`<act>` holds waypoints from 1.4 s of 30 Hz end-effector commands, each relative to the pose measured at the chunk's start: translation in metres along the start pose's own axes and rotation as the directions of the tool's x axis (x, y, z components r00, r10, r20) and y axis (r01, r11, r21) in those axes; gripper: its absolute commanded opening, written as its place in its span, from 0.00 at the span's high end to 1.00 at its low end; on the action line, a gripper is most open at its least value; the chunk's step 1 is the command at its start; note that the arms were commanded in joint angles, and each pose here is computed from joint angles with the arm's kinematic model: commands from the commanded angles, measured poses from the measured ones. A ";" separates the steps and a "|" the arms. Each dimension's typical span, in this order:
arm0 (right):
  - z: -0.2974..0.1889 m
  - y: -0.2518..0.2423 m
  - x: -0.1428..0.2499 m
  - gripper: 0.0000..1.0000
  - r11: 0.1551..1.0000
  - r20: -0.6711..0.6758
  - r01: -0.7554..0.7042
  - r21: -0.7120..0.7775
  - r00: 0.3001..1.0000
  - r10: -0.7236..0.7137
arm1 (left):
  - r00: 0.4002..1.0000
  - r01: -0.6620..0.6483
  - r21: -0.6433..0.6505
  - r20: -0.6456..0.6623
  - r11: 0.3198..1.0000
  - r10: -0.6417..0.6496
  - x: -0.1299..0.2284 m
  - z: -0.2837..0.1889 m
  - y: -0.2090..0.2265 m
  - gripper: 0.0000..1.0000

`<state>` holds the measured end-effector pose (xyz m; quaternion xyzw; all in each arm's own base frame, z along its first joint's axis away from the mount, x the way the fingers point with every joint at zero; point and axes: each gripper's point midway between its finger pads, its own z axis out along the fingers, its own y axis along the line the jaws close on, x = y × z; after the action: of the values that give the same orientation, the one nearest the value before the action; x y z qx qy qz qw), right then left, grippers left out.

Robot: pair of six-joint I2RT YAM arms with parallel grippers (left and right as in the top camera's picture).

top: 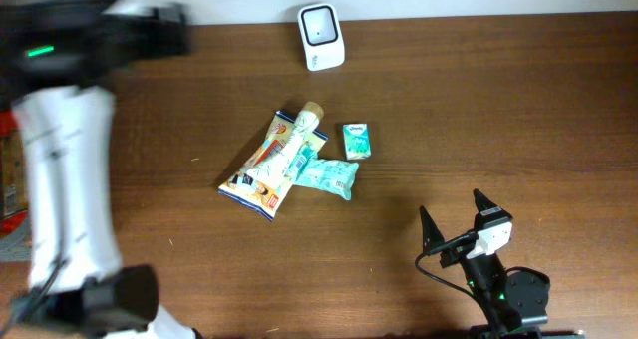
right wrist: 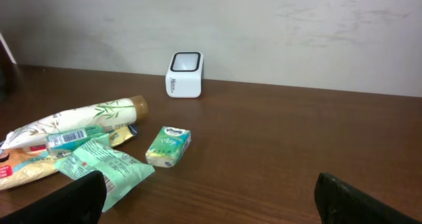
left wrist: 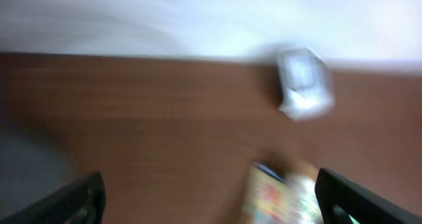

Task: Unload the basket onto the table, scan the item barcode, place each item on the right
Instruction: 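Grasp the white bamboo-print tube in the basket and place it on the pile, then lift the spaghetti package from the basket and lay it on the pile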

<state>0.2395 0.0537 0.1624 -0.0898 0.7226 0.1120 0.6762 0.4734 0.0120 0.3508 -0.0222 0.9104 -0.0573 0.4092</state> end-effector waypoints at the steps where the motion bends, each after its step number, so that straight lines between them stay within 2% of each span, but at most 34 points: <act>1: 0.000 0.000 0.004 0.01 1.000 -0.007 -0.009 0.003 1.000 0.009 | 0.951 0.304 -0.377 0.174 0.875 -0.256 -0.007 -0.066 0.146 0.01; 2: 0.000 0.000 0.004 0.01 1.000 -0.007 -0.009 0.003 1.000 0.009 | 0.916 0.402 -0.480 0.227 0.780 -0.332 0.007 -0.084 0.209 0.01; 4: 0.000 0.000 0.004 0.01 1.000 -0.007 -0.009 0.003 1.000 0.009 | 0.906 0.421 -0.535 0.220 0.732 -0.360 0.024 -0.084 0.250 0.01; 5: 0.000 0.000 0.004 0.01 1.000 -0.007 -0.009 0.003 1.000 0.009 | 0.917 0.394 -0.557 0.185 0.732 -0.353 0.033 -0.078 0.261 0.00; 6: 0.000 0.000 0.004 0.01 1.000 -0.007 -0.009 0.003 1.000 0.009 | 0.955 0.249 -0.593 0.018 0.766 -0.296 0.063 -0.052 0.281 0.09; 8: 0.000 0.000 0.004 0.01 1.000 -0.007 -0.009 0.003 1.000 0.009 | 0.925 0.164 -0.669 -0.151 0.725 -0.350 0.125 -0.016 0.316 0.08; 12: 0.000 0.000 0.004 0.01 1.000 -0.007 -0.009 0.003 1.000 0.009 | 0.858 0.014 -0.634 -0.389 0.774 -0.334 0.201 0.044 0.350 0.10; 16: 0.000 0.000 0.004 0.01 1.000 -0.007 -0.009 0.003 1.000 0.009 | 0.821 -0.050 -0.593 -0.483 0.804 -0.305 0.237 0.083 0.367 0.12; 20: 0.000 0.000 0.004 0.01 1.000 -0.007 -0.009 0.003 1.000 0.009 | 0.764 -0.049 -0.571 -0.550 0.820 -0.337 0.279 0.110 0.374 0.14; 21: 0.000 0.000 0.004 0.01 1.000 -0.007 -0.009 0.003 1.000 0.009 | 0.754 -0.043 -0.572 -0.557 0.819 -0.349 0.286 0.111 0.377 0.27; 22: 0.000 0.000 0.004 0.01 1.000 -0.007 -0.009 0.003 1.000 0.009 | 0.753 -0.040 -0.575 -0.555 0.817 -0.353 0.287 0.110 0.379 0.46; 24: 0.000 0.000 0.004 0.01 1.000 -0.007 -0.009 0.003 1.000 0.009 | 0.751 -0.035 -0.580 -0.552 0.814 -0.361 0.289 0.107 0.382 0.99; 25: 0.000 0.000 0.004 0.01 1.000 -0.007 -0.009 0.003 1.000 0.009 | 0.751 -0.035 -0.580 -0.553 0.814 -0.362 0.289 0.106 0.381 1.00; 26: 0.000 0.000 0.004 0.01 1.000 -0.007 -0.009 0.003 1.000 0.009 | 0.752 -0.028 -0.584 -0.547 0.811 -0.368 0.286 0.104 0.380 1.00; 28: 0.000 0.000 0.004 0.01 1.000 -0.007 -0.009 0.003 1.000 0.009 | 0.793 -0.011 -0.596 -0.495 0.803 -0.357 0.259 0.092 0.376 1.00; 29: 0.000 0.000 0.004 0.01 1.000 -0.007 -0.009 0.003 1.000 0.009 | 0.830 0.007 -0.590 -0.446 0.807 -0.334 0.234 0.082 0.371 1.00; 30: 0.000 0.000 0.004 0.01 1.000 -0.007 -0.009 0.003 1.000 0.009 | 0.889 0.046 -0.571 -0.351 0.819 -0.295 0.191 0.064 0.361 1.00; 31: 0.000 0.000 0.004 0.01 1.000 -0.007 -0.009 0.003 1.000 0.009 | 0.924 0.086 -0.567 -0.262 0.819 -0.279 0.158 0.046 0.352 1.00; 33: 0.000 0.000 0.004 0.01 1.000 -0.007 -0.009 0.003 1.000 0.009 | 0.963 0.139 -0.530 -0.124 0.837 -0.239 0.109 0.017 0.333 1.00; 34: 0.000 0.000 0.004 0.01 1.000 -0.007 -0.009 0.003 1.000 0.009 | 0.978 0.187 -0.477 0.004 0.859 -0.210 0.069 -0.011 0.311 1.00; 36: 0.000 0.000 0.004 0.01 1.000 -0.007 -0.009 0.003 1.000 0.009 | 0.971 0.220 -0.381 0.171 0.898 -0.165 0.019 -0.054 0.268 1.00; 38: 0.000 0.000 0.004 0.01 1.000 -0.007 -0.009 0.003 1.000 0.009 | 0.942 0.194 -0.263 0.318 0.945 -0.104 -0.024 -0.100 0.208 1.00; 41: 0.000 0.000 0.004 0.01 1.000 -0.007 -0.009 0.003 1.000 0.009 | 0.845 0.051 -0.243 0.527 0.969 0.088 -0.080 -0.173 0.121 1.00; 42: 0.000 0.000 0.004 0.01 1.000 -0.007 -0.009 0.003 1.000 0.009 | 0.826 0.034 -0.241 0.553 0.970 0.109 -0.086 -0.185 0.108 1.00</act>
<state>0.2395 0.0537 0.1623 -0.0899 0.7227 0.1118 0.6761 0.4180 0.1894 0.4463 -0.1145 0.8088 0.0697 0.5727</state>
